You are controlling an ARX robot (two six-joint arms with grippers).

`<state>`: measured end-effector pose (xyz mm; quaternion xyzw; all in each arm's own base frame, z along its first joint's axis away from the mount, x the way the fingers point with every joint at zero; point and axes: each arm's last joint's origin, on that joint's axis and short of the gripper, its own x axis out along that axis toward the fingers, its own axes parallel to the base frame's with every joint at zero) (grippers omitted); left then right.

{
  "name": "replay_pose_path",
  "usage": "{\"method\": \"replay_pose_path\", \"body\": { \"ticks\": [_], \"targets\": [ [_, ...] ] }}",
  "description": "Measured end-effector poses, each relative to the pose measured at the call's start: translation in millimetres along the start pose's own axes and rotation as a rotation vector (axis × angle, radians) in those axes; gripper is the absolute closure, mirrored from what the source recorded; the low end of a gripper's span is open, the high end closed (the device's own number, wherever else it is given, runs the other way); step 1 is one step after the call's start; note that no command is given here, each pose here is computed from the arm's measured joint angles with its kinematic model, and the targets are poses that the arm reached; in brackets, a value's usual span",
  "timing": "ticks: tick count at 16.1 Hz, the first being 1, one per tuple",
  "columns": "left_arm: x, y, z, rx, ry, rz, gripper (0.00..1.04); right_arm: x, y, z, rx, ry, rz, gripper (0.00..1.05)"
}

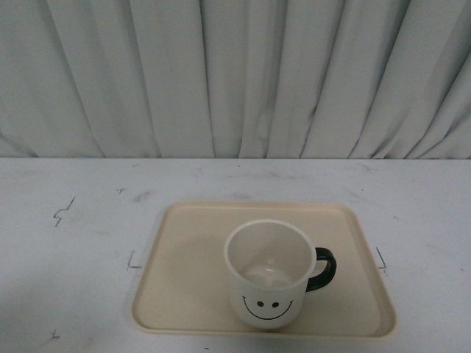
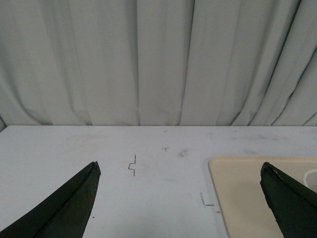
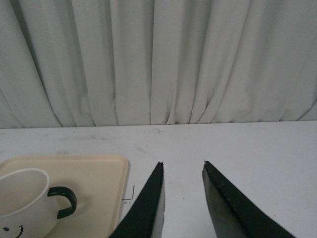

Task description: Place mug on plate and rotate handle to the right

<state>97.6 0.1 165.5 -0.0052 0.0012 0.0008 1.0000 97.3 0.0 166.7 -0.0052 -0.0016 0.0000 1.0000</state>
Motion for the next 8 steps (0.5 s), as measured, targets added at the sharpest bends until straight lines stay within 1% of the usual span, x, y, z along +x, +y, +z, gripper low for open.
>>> {"method": "replay_pose_path", "body": {
  "ticks": [2,4,6,8],
  "targets": [
    [0.0,0.0,0.0,0.0,0.0,0.0,0.07,0.0,0.0,0.0,0.0,0.0,0.0,0.52],
    [0.0,0.0,0.0,0.0,0.0,0.0,0.07,0.0,0.0,0.1,0.0,-0.001,0.0,0.32],
    [0.0,0.0,0.0,0.0,0.0,0.0,0.07,0.0,0.0,0.1,0.002,-0.001,0.0,0.05],
    [0.0,0.0,0.0,0.0,0.0,0.0,0.07,0.0,0.0,0.1,0.002,-0.001,0.0,0.06]
  ]
}}
